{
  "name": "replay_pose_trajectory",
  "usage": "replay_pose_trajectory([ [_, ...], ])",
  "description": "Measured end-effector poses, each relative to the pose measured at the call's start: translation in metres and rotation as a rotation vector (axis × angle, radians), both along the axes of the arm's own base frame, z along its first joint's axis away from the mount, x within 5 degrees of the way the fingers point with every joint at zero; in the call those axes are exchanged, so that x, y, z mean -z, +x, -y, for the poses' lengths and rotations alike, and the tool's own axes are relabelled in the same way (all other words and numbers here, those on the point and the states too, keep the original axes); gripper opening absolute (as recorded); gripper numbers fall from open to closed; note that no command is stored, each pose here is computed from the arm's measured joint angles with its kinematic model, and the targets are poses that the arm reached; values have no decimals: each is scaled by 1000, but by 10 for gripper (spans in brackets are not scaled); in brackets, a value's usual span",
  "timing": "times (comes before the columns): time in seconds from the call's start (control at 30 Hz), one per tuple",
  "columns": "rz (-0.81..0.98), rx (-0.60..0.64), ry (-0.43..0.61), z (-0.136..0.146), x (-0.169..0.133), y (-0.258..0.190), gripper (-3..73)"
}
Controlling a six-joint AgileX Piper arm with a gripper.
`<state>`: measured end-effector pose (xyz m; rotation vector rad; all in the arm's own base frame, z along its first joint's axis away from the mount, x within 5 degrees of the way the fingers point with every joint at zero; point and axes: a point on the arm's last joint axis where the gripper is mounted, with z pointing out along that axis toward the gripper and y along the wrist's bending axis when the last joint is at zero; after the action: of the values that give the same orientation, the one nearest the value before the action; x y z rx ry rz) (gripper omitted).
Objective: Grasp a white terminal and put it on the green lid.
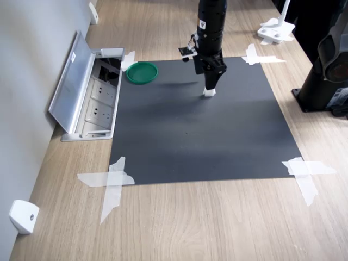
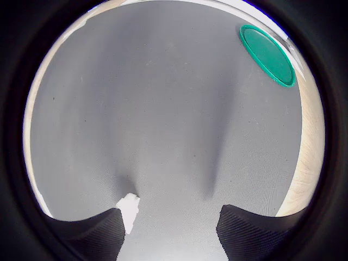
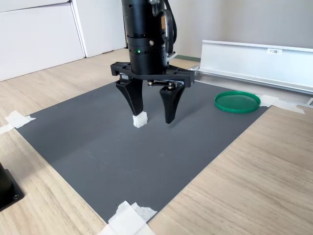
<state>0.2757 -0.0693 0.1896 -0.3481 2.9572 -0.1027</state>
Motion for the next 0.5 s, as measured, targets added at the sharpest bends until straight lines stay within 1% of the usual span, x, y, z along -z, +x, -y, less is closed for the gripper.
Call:
replay_pose_trajectory([
  [0.13, -12, 0, 3, -1, -2, -2, 726],
  [0.4, 26, 5, 2, -2, -19, -6, 726],
  [0.5, 12, 8, 11, -3, -22, -10, 726],
])
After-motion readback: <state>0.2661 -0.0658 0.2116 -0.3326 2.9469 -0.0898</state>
